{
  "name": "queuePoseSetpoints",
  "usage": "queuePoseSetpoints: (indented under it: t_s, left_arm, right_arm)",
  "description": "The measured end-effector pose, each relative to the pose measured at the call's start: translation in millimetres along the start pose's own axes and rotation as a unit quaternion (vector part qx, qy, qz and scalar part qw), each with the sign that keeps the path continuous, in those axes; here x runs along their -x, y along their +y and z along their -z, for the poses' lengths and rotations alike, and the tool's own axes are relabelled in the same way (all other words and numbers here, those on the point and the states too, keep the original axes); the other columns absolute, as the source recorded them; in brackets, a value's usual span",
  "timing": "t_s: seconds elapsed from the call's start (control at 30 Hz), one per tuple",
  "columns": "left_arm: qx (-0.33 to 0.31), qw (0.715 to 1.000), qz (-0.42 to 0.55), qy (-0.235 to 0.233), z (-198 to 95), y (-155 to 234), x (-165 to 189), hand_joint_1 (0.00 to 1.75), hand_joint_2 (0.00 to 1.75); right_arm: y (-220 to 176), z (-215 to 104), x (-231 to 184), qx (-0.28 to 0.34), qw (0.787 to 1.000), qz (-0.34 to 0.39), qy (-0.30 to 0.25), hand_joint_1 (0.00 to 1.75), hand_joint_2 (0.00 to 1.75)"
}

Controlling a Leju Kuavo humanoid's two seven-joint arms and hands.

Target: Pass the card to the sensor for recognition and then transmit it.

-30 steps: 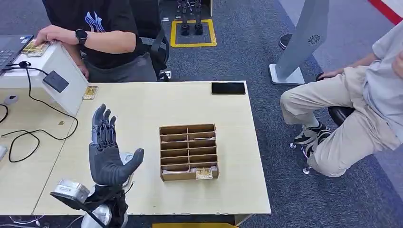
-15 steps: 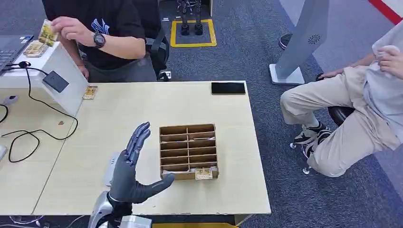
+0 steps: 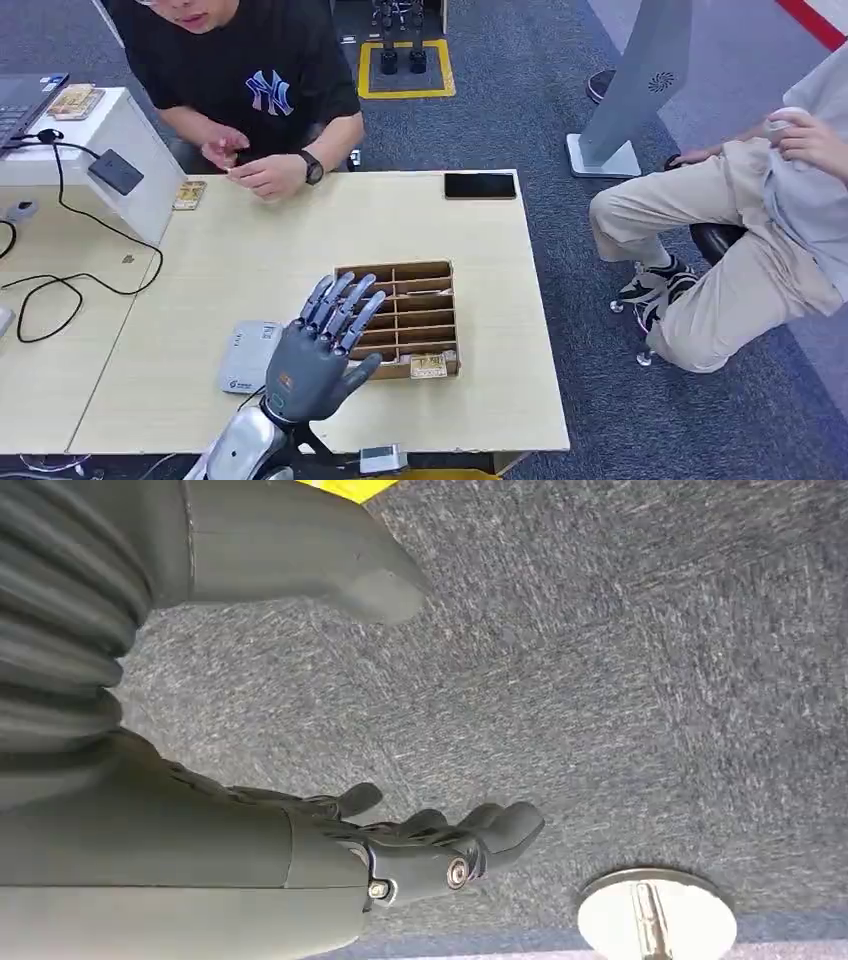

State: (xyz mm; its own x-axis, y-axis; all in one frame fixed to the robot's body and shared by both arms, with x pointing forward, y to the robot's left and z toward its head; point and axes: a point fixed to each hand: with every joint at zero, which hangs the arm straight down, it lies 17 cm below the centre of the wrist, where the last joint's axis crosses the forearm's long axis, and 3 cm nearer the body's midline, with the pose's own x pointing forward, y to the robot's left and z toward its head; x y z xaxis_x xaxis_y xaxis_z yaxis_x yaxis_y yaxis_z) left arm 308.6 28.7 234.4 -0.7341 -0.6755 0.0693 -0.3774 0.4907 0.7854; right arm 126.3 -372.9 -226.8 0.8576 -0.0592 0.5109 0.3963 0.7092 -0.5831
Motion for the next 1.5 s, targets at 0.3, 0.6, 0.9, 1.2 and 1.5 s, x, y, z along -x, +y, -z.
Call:
queuePoseSetpoints:
  t_s: [0.3, 0.6, 0.9, 1.2, 1.5]
  left_arm:
    - [-0.004, 0.993, 0.101, 0.059, -1, -5, 32, 0.0, 1.75]
    - [0.003, 0.99, 0.116, 0.081, 2, -13, 46, 0.0, 1.75]
    - [0.055, 0.975, 0.144, 0.161, -7, -35, 65, 0.0, 1.75]
    - [0.088, 0.976, 0.149, 0.133, -21, -58, 58, 0.0, 1.75]
    - [0.099, 0.974, 0.151, 0.135, -27, -64, 60, 0.0, 1.75]
  right_arm:
    - [1, 0, 0, -0.003, 1.0, -0.006, 0.001, 0.0, 1.75]
    - [1, 0, 1, -0.003, 1.0, -0.007, 0.002, 0.0, 1.75]
    - [-2, 1, 6, -0.002, 1.0, -0.011, 0.01, 0.0, 1.75]
    - [-3, 0, 9, -0.002, 1.0, -0.016, 0.012, 0.0, 1.75]
    - [-4, 1, 7, -0.001, 1.0, -0.021, 0.007, 0.0, 1.75]
